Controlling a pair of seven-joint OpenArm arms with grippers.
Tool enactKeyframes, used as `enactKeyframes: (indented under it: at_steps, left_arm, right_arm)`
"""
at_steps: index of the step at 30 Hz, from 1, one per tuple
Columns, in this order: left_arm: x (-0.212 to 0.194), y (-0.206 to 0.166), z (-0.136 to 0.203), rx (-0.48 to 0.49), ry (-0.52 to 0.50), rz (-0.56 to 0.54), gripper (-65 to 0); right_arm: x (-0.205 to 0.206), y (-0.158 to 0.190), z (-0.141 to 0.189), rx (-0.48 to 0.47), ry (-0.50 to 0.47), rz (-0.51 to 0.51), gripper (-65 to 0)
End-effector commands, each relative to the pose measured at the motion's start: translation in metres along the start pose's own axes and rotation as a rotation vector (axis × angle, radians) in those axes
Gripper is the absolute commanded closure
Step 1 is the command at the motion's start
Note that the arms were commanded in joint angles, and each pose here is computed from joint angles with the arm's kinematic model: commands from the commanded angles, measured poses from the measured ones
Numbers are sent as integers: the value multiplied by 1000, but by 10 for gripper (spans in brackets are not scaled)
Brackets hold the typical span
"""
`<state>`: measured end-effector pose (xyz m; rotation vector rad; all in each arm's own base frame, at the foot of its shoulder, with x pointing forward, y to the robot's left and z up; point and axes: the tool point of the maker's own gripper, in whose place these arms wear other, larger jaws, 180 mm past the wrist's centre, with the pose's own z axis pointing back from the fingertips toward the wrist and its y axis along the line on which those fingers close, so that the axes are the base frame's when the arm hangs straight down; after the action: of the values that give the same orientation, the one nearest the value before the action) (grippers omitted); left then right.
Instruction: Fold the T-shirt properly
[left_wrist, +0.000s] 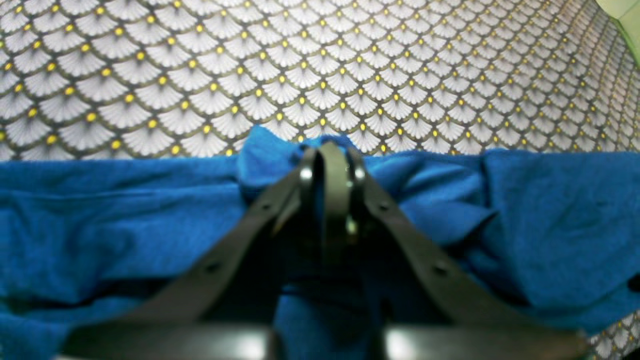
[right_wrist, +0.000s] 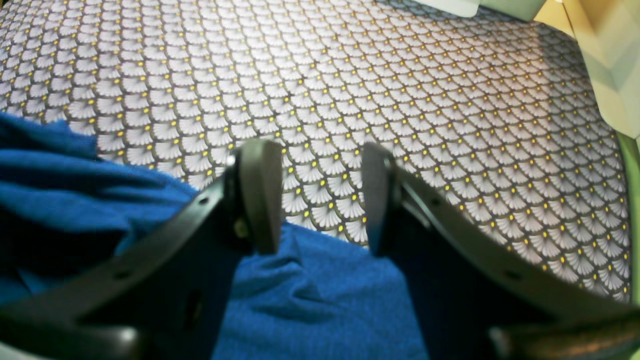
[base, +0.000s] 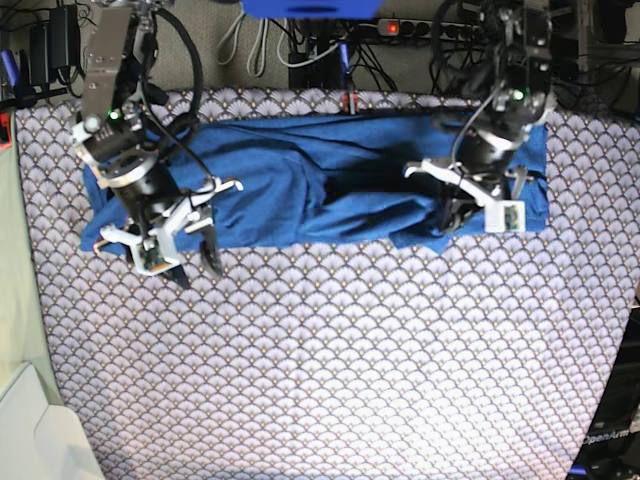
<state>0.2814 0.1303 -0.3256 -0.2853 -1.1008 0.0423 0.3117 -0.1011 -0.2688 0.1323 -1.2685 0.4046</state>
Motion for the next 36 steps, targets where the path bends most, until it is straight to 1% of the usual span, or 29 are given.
enactKeyframes:
  at_steps: [1, 10, 21, 25, 36]
  left_arm:
    - [14, 1, 5, -1, -49, -14, -4]
    - [-8, 9, 18, 27, 7, -12, -4]
    - [3, 54, 34, 149, -24, -11, -4]
    - [5, 52, 35, 149, -27, -17, -4]
    - [0, 52, 37, 150, -14, -16, -4]
  right_arm:
    - [15, -1, 1, 3, -59, 2, -269]
    - [16, -1, 1, 3, -60, 3, -269]
    - [17, 0, 0, 5, -62, 3, -269]
    - [19, 4, -1, 7, -72, -18, -269]
    - [20, 4, -2, 6, -74, -19, -269]
